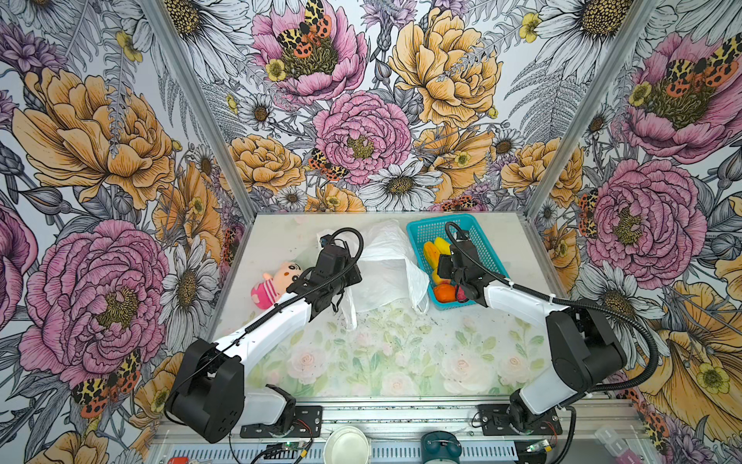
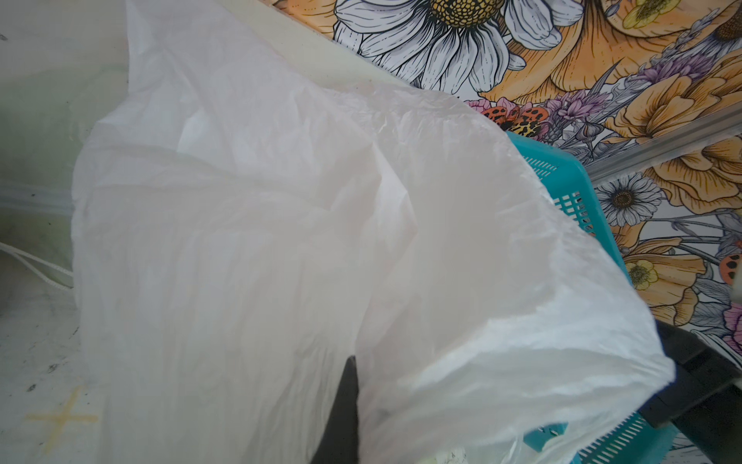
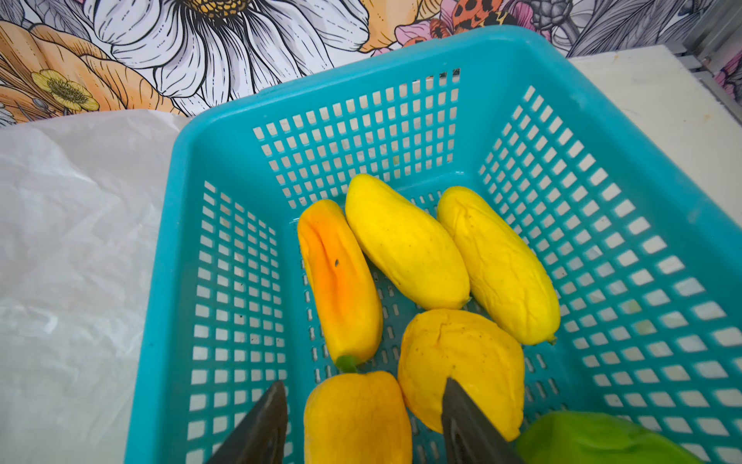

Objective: Untie the knot of the plastic bag and take out the fruit
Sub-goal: Move the plastic bag to the top-center of the table, then reset both arms

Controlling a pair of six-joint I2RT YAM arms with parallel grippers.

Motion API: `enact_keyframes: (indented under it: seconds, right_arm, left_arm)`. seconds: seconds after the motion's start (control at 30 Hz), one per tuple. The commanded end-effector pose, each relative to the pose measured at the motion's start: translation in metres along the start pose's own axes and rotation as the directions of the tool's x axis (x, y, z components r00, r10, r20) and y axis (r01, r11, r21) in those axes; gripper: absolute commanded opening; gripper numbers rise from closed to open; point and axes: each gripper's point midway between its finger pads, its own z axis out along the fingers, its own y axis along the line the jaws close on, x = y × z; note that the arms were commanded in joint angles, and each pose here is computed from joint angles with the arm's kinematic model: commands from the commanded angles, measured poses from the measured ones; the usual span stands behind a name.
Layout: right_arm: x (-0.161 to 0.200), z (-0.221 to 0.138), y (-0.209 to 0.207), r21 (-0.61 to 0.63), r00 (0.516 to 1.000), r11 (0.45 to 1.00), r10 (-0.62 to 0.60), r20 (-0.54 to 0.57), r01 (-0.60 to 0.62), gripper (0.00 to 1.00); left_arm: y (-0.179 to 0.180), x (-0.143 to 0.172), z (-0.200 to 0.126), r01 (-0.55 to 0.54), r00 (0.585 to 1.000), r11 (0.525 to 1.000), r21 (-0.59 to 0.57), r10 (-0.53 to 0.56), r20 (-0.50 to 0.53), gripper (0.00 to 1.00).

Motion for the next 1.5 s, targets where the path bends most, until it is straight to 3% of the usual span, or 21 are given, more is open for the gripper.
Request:
enact_keyframes:
  seconds: [0.0,0.03,0.1,0.17,0.2,0.3,0.4,0.5,0.6,0.73,0.83,0.93,1.1,1.2,1.33,1.43,1.47]
  right_arm:
    - [-0.021,-0.017,-0.002,0.010,0.997,1.000,0.006,0.072,-0.007,0.67]
    - [-0.024,-0.022,-0.003,0.008,0.996,1.000,0.010,0.085,-0.011,0.69]
    - [-0.032,-0.035,-0.003,-0.009,0.994,1.000,0.024,0.109,-0.023,0.73]
    - [-0.040,-0.047,-0.004,-0.022,0.990,0.999,0.045,0.137,-0.043,0.77]
    - [-0.044,-0.053,-0.005,-0.030,0.986,0.998,0.061,0.152,-0.057,0.80]
    - [-0.057,-0.072,-0.008,-0.067,0.973,0.993,0.113,0.203,-0.101,0.89]
    - [-0.070,-0.093,-0.027,-0.057,0.951,0.978,0.207,0.229,-0.199,0.90]
    - [-0.078,-0.119,-0.032,-0.132,0.922,0.960,0.276,0.272,-0.248,0.93]
    - [-0.077,-0.140,-0.054,-0.097,0.884,0.955,0.296,0.361,-0.280,0.98]
    - [-0.072,-0.162,-0.089,-0.023,0.839,0.948,0.293,0.459,-0.318,0.99]
    - [-0.058,-0.170,-0.130,0.134,0.833,0.926,0.246,0.496,-0.353,1.00]
    - [-0.027,-0.170,-0.167,0.299,0.865,0.888,0.182,0.468,-0.349,0.99]
    - [0.010,-0.180,-0.210,0.403,0.854,0.818,0.191,0.483,-0.411,0.99]
    - [0.017,-0.186,-0.224,0.452,0.861,0.797,0.159,0.483,-0.401,0.99]
    - [0.047,-0.169,-0.239,0.490,0.865,0.757,0.194,0.463,-0.432,1.00]
    - [0.055,-0.142,-0.233,0.429,0.865,0.815,0.162,0.475,-0.388,0.99]
    - [0.047,-0.135,-0.221,0.381,0.876,0.866,0.121,0.466,-0.323,0.99]
  left_arm:
    - [-0.007,-0.027,-0.001,0.001,0.997,1.000,0.008,-0.002,0.074,0.08]
    - [-0.008,-0.029,-0.001,0.004,0.997,1.000,0.010,-0.005,0.072,0.21]
    - [-0.010,-0.035,-0.002,-0.002,0.998,1.000,0.016,0.001,0.069,0.64]
    - [-0.009,-0.042,-0.007,-0.001,0.997,1.000,0.005,0.001,0.076,0.97]
    - [-0.011,-0.047,-0.013,-0.007,0.997,1.000,0.013,0.006,0.082,0.99]
    - [-0.019,-0.063,-0.039,-0.027,0.991,0.998,0.051,0.020,0.135,0.99]
    - [-0.022,-0.077,-0.072,-0.027,0.980,0.995,0.091,0.008,0.201,0.99]
    - [-0.017,-0.087,-0.105,-0.031,0.958,0.993,0.118,-0.004,0.287,0.99]
    - [0.002,-0.087,-0.125,-0.011,0.937,0.995,0.102,-0.025,0.349,0.99]
    - [0.036,-0.080,-0.146,0.044,0.934,0.998,0.033,-0.053,0.354,0.99]
    - [0.084,-0.082,-0.175,0.074,0.874,0.989,-0.126,-0.004,0.485,0.99]
    - [0.150,-0.065,-0.211,0.256,0.772,0.916,-0.309,-0.001,0.636,0.99]
    - [0.202,-0.027,-0.219,0.318,0.620,0.886,-0.337,0.074,0.781,0.99]
    - [0.222,-0.016,-0.223,0.380,0.565,0.863,-0.334,0.069,0.822,0.99]
    - [0.230,-0.018,-0.211,0.369,0.618,0.828,-0.423,0.121,0.777,0.99]
    - [0.231,-0.021,-0.186,0.298,0.666,0.834,-0.464,0.167,0.727,0.99]
    - [0.229,-0.022,-0.177,0.265,0.681,0.841,-0.471,0.182,0.709,0.99]
